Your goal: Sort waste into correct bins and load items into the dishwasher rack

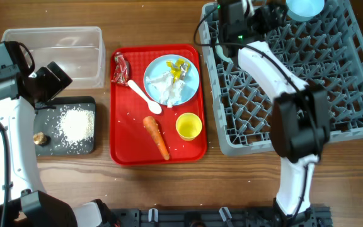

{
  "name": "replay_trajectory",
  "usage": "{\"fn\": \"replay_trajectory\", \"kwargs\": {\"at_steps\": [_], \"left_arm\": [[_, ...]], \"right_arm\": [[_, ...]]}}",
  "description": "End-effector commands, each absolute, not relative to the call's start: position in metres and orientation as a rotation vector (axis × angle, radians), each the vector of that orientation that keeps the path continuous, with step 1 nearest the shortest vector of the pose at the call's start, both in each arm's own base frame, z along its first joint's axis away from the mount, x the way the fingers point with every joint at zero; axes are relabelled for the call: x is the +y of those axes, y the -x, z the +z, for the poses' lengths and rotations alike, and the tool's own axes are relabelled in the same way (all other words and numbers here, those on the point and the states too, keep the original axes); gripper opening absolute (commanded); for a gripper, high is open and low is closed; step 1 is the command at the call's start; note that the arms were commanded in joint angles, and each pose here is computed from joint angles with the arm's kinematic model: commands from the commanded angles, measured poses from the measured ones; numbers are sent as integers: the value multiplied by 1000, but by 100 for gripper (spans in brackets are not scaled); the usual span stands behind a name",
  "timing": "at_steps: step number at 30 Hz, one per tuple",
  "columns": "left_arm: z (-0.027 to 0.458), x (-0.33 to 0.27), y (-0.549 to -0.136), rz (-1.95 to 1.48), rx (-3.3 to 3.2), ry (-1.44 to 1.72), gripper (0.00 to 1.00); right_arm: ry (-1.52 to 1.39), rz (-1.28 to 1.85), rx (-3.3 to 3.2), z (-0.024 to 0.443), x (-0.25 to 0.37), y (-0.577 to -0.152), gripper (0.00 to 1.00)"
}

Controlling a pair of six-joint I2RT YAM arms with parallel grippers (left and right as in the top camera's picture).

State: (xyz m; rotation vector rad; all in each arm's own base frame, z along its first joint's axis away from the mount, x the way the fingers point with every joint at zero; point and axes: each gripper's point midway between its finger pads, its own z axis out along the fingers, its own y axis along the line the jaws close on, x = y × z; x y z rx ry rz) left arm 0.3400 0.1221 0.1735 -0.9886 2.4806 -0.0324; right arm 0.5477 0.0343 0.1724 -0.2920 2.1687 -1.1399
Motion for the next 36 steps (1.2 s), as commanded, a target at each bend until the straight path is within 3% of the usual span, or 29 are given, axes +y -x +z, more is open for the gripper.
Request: {"fn": "replay_trajectory", "kwargs": {"at_steps": [1,3,4,6,11,16,17,19,33,36], "left_arm": [[177,126,-341,-18,2470,997,100],[177,126,-340,-18,2471,998,100],[177,126,-340,-18,2471,998,100],[177,125,-341,-24,2470,1000,100],[177,125,-341,-24,2470,1000,100],[176,125,-340,-24,2474,1003,100],[176,125,-340,-24,2474,1002,100],[176,125,-340,-24,2474,1002,100],[176,125,-340,-24,2474,1002,100],[176,125,-340,-23,2474,1002,100]], "right_arm": [[124,235,2028,319,128,-533,92],[-17,274,1815,407,71,-517,90],[-84,246,1798,415,40,-514,89],[-290,264,1890,376,-42,-522,89],[-495,428,2060,263,-104,-556,82],[-539,469,2129,195,-108,-581,70],[-539,470,2131,184,-108,-586,61],[-569,463,2141,171,-112,-589,55],[-752,394,2159,113,-132,-598,54],[-781,391,2107,119,-138,-604,24]]}}
